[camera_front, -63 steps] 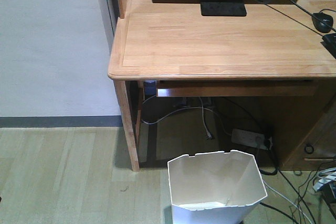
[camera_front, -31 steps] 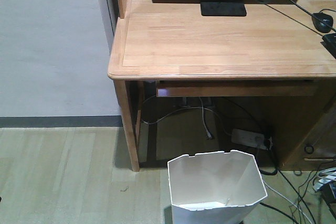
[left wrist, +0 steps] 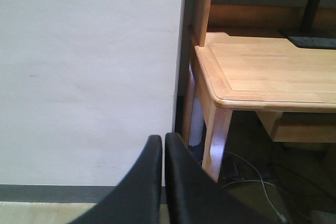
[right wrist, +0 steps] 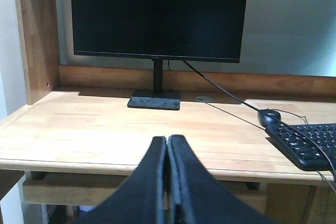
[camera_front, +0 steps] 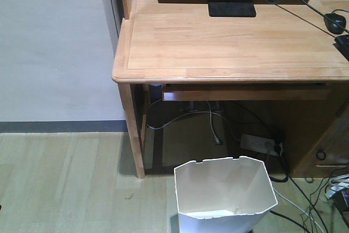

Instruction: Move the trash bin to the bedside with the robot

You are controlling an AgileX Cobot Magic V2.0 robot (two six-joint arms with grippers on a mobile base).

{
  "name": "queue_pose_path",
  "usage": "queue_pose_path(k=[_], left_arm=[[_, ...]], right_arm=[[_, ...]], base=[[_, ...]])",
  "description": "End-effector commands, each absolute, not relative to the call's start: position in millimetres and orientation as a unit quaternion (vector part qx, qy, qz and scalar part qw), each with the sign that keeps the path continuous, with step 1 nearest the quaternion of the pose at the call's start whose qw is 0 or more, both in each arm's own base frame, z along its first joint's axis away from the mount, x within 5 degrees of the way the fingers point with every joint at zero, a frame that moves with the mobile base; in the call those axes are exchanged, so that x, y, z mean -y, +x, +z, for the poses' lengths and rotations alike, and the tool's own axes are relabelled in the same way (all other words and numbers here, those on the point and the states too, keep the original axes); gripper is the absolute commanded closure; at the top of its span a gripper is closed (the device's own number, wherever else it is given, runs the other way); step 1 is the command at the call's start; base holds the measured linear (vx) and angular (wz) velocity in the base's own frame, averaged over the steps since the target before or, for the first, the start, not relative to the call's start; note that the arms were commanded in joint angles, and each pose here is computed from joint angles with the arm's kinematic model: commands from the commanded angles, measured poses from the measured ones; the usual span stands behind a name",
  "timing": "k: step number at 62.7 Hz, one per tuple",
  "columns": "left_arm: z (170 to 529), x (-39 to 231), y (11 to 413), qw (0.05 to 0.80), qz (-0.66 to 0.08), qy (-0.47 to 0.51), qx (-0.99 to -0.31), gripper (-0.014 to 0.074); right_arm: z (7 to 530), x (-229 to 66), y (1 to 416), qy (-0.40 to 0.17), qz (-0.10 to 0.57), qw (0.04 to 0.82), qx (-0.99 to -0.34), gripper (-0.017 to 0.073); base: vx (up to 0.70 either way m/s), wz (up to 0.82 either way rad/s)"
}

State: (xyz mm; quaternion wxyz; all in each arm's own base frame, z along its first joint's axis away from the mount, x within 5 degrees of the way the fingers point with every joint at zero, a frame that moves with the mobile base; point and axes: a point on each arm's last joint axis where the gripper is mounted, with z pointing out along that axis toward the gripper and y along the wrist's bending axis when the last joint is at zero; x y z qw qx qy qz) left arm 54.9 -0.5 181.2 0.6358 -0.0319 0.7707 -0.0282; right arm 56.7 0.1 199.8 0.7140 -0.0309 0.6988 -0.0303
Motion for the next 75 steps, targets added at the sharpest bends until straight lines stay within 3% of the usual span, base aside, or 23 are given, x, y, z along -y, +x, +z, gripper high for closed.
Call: queue_pose_path(k=[1, 22, 34, 50, 75], left_arm=[[181.8, 0.4, 55.5, 0.66, -0.032, -0.035, -0.75, 0.0599], [181.8, 0.4, 55.5, 0.66, -0.032, -0.035, -0.75, 0.0599], [181.8, 0.4, 55.5, 0.66, -0.032, -0.035, -0.75, 0.0599], [181.8, 0.4, 55.5, 0.66, -0.032, -0.035, -0.75, 0.0599], [181.8, 0.4, 55.5, 0.66, -0.032, -0.035, -0.75, 0.0599]], right_arm=[[205.4, -0.1, 55.7, -0.032, -0.033, 0.743, -0.668, 0.0568], [210.4, 0.1, 55.0, -0.01, -0.011, 0.755, -0.656, 0.0568], [242.0, 0.1, 51.6, -0.012, -0.014, 0.773, -0.634, 0.0568], [269.7, -0.6, 76.1, -0.018, -0.013, 0.706, -0.708, 0.0568], [256.3, -0.7, 110.2, 0.005, 0.008, 0.632, -0.775, 0.0568]], base=[[0.0, 0.0], [0.0, 0.0], [0.0, 0.0], [0.0, 0.0], [0.0, 0.0]])
